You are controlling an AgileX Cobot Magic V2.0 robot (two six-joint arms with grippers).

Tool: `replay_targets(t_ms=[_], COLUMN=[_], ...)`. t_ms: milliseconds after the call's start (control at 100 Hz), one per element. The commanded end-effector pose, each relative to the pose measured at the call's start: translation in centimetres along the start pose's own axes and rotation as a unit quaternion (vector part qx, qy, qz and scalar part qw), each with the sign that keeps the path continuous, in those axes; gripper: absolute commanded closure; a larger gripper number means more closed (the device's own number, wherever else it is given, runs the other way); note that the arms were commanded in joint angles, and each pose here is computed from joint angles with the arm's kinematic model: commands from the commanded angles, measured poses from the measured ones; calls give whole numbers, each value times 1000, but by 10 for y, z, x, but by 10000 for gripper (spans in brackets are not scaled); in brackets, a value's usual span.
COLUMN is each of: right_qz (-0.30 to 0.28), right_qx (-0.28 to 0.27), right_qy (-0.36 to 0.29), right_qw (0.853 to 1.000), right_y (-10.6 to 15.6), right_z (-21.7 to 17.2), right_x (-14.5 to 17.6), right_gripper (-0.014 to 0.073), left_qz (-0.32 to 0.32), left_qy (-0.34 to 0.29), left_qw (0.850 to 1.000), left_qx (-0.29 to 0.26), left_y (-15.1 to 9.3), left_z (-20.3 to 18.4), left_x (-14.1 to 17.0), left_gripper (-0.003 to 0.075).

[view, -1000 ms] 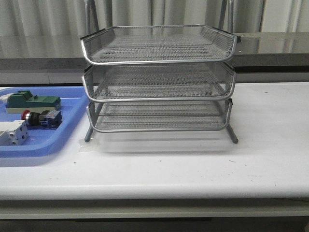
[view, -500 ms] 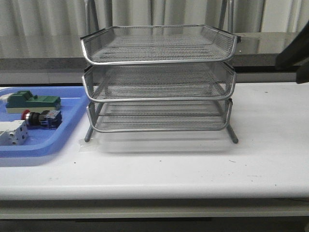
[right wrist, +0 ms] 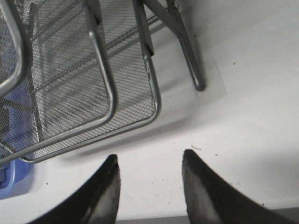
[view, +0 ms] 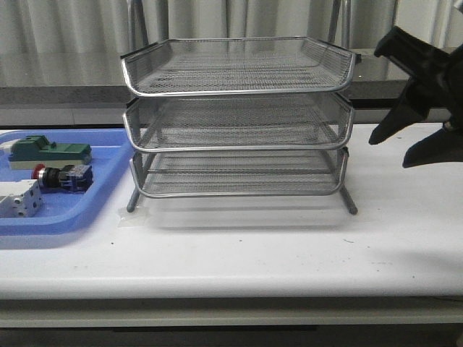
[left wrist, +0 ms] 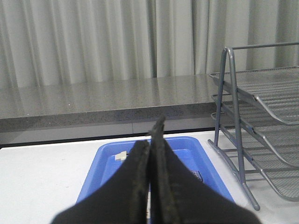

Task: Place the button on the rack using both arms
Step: 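Reach the right gripper to the middle tier's front rim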

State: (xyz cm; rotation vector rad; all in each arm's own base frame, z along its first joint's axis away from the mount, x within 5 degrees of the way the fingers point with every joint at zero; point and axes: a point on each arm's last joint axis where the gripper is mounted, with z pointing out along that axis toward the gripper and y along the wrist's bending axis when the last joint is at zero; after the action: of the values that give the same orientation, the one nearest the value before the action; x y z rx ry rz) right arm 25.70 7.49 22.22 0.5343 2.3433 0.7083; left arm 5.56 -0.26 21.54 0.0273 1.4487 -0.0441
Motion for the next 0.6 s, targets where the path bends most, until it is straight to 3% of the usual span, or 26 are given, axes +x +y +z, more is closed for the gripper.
replay_targets(t_ms=[0,590], right_qz=[-3,1], right_qx=[-20,-18], right_qy=[-37,-14], right_qw=[999,1000], right_y=[15,21], right_z=[-4,18], right_x=[-17,-26], right_gripper=[256,256], left_qz=[-4,-4], left_qy=[-39,-39], left_qw=[999,999], left_qx=[0,0], left_y=[0,0], left_z=[-2,-2], left_x=[2,2], left_gripper=[741,741])
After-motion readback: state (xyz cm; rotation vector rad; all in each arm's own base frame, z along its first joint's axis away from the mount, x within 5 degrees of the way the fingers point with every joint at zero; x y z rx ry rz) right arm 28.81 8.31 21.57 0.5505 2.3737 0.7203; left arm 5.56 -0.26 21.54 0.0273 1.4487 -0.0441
